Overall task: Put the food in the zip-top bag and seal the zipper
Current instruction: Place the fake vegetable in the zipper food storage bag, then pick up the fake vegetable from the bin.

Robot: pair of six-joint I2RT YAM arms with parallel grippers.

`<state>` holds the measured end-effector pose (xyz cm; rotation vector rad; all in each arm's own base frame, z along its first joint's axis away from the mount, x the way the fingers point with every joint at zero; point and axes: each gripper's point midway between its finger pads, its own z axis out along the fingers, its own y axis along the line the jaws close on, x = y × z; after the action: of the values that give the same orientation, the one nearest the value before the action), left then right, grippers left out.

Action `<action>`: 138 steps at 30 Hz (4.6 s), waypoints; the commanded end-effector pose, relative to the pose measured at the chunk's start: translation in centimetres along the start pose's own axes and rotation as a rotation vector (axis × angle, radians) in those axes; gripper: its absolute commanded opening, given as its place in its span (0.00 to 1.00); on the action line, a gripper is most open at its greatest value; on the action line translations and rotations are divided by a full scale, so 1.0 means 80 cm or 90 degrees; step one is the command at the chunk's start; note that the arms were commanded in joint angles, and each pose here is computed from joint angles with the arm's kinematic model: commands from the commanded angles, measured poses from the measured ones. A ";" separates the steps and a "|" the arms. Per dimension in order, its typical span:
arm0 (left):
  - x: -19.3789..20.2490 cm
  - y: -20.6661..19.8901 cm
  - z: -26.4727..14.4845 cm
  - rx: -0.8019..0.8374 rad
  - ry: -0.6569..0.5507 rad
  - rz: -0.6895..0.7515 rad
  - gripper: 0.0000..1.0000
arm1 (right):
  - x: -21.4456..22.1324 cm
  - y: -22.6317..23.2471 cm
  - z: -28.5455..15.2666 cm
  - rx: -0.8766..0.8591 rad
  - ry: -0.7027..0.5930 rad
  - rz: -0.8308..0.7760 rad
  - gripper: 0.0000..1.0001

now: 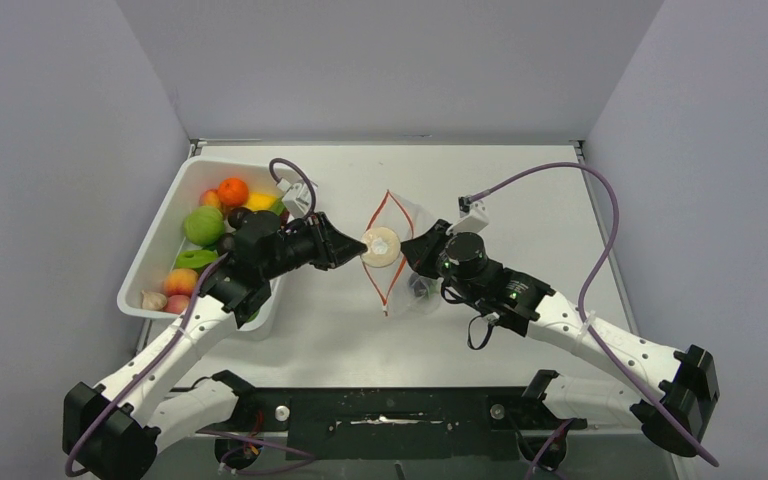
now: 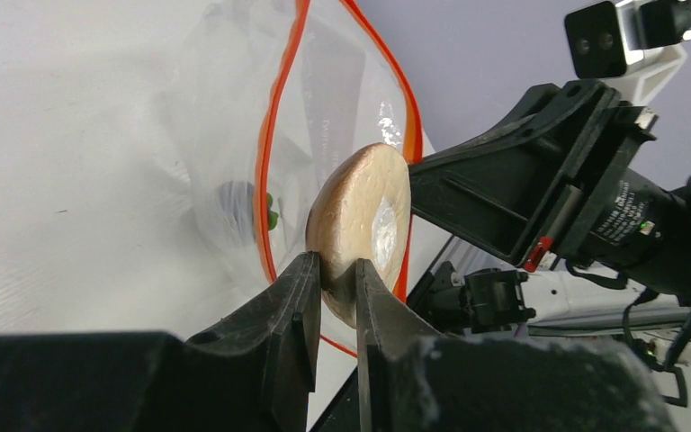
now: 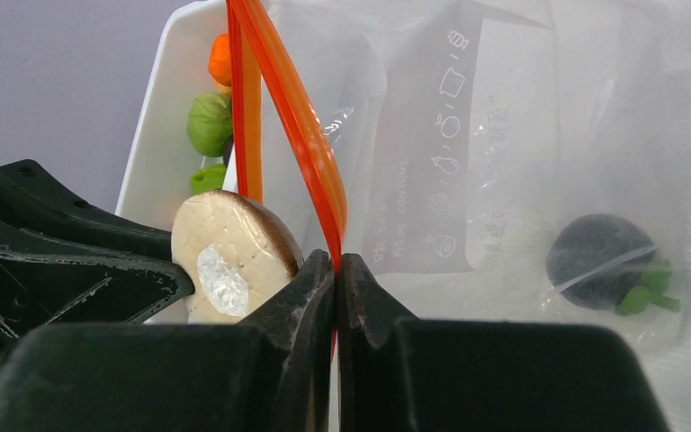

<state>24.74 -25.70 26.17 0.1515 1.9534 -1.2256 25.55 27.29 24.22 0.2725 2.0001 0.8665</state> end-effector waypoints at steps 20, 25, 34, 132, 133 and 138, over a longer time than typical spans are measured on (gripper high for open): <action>-0.061 -0.011 -0.020 -0.065 -0.104 0.097 0.51 | -0.025 0.027 -0.012 -0.057 -0.049 0.010 0.00; -0.087 0.017 -0.045 -0.186 -0.144 0.141 0.59 | -0.020 0.020 -0.014 -0.054 -0.046 0.007 0.00; -0.125 0.090 -0.114 -0.455 -0.204 0.153 0.70 | -0.023 0.014 -0.019 -0.053 -0.058 -0.011 0.00; -0.099 0.251 -0.207 -0.667 -0.116 -0.101 0.00 | -0.019 0.002 -0.018 -0.037 -0.054 -0.041 0.00; -0.102 0.246 -0.208 -0.659 -0.123 -0.097 0.00 | -0.019 0.002 -0.018 -0.037 -0.053 -0.042 0.00; -0.122 0.219 -0.210 -0.624 -0.155 -0.076 0.00 | -0.016 0.004 -0.015 -0.038 -0.046 -0.042 0.00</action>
<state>29.20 0.14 18.77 -0.6306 2.2795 -0.1599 24.93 25.54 22.81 0.1875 1.9686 0.7972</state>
